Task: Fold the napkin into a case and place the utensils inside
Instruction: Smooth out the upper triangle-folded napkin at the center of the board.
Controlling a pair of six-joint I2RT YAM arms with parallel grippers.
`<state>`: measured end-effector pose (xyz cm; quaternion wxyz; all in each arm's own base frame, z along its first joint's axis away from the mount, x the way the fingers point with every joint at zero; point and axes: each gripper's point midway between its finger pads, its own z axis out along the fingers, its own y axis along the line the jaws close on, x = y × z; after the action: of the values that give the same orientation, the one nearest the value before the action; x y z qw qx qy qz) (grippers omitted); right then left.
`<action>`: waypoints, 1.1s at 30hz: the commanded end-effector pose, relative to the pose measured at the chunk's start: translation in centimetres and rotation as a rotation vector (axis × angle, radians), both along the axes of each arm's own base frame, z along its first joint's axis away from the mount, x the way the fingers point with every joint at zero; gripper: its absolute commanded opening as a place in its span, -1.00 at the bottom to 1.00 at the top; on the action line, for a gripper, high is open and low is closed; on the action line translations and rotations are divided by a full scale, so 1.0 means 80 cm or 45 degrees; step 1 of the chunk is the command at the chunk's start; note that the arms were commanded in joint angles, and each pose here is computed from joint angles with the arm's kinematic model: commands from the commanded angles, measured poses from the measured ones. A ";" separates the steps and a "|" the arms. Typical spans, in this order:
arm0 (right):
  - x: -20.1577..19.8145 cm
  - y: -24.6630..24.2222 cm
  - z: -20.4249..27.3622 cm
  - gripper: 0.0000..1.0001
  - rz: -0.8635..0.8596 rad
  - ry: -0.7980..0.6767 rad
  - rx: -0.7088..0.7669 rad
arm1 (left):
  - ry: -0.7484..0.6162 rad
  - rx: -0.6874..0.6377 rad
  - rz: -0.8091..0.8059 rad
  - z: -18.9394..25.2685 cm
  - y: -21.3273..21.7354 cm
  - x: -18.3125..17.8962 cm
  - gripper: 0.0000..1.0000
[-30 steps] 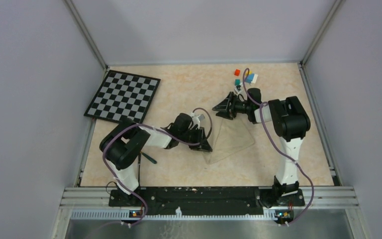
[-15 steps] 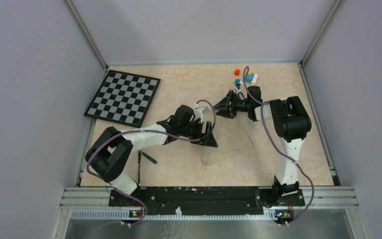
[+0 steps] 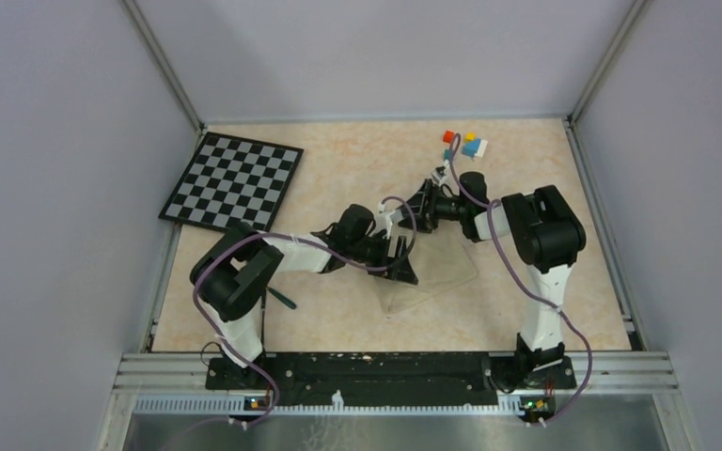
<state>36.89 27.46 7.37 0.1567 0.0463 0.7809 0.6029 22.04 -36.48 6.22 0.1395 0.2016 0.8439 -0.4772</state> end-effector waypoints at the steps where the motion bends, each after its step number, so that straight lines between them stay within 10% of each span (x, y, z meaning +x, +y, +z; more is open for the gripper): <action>1: 0.022 -0.002 -0.003 0.30 -0.004 -0.088 0.001 | -0.039 -0.087 -0.058 -0.003 0.010 -0.027 0.71; 17: 0.086 -0.036 -0.026 0.29 -0.006 -0.083 -0.019 | -0.021 0.025 -0.099 -0.055 0.050 -0.103 0.71; 33: -0.015 -0.095 0.052 0.32 -0.064 -0.164 -0.507 | -0.134 0.049 0.336 0.073 0.063 0.030 0.75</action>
<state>39.63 22.39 13.48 0.2342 0.0023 0.8292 0.5075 20.62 -33.25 9.25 0.1986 0.1751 0.8524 -0.4510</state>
